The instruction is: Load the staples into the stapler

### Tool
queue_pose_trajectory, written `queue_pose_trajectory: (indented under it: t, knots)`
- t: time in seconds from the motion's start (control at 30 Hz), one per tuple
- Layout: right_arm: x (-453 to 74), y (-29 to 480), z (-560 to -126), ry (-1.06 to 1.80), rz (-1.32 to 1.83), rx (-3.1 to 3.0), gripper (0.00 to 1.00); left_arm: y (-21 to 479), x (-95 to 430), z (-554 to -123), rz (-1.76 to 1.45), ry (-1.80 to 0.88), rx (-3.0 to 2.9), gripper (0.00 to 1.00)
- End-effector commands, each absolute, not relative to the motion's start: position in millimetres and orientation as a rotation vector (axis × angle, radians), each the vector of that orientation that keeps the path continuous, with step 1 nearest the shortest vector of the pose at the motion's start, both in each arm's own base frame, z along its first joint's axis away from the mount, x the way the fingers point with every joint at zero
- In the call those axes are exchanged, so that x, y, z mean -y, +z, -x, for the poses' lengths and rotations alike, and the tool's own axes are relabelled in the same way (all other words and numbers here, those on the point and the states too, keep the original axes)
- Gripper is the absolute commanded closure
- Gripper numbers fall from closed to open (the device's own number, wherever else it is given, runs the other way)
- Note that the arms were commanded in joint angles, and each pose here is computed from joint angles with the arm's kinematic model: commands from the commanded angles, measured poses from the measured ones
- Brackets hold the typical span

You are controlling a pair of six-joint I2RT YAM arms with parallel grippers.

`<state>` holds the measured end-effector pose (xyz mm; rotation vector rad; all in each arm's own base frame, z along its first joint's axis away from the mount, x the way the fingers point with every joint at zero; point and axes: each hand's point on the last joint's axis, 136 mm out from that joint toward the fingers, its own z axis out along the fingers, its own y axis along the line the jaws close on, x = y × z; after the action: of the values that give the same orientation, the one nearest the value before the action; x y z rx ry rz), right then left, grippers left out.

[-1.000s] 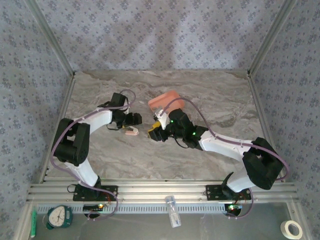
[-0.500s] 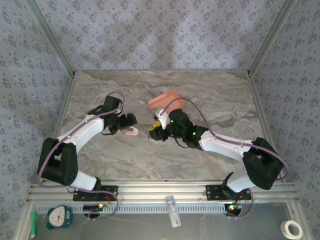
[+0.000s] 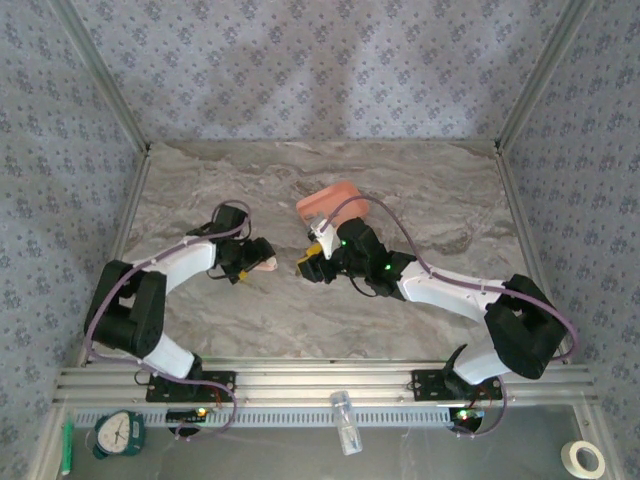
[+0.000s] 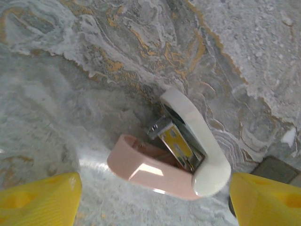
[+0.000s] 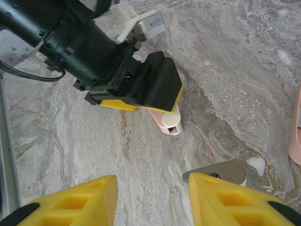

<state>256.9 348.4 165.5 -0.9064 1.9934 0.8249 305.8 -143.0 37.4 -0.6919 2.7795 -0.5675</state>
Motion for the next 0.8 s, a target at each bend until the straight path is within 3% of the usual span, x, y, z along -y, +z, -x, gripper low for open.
queue_pose_trajectory:
  t: [0.0, 0.47, 0.77]
  knots:
    - [-348, 172, -256, 0.809, 0.91, -1.982, 0.54, 39, 155, -323, 0.67, -0.619, -2.753, 0.19]
    - [-341, 171, -256, 0.775, 0.912, -1.985, 0.54, 39, 186, -359, 0.453, -0.578, -2.769, 0.21]
    - [-341, 172, -257, 0.774, 0.911, -1.982, 0.54, 61, 191, -356, 0.218, -0.539, -2.791, 0.24]
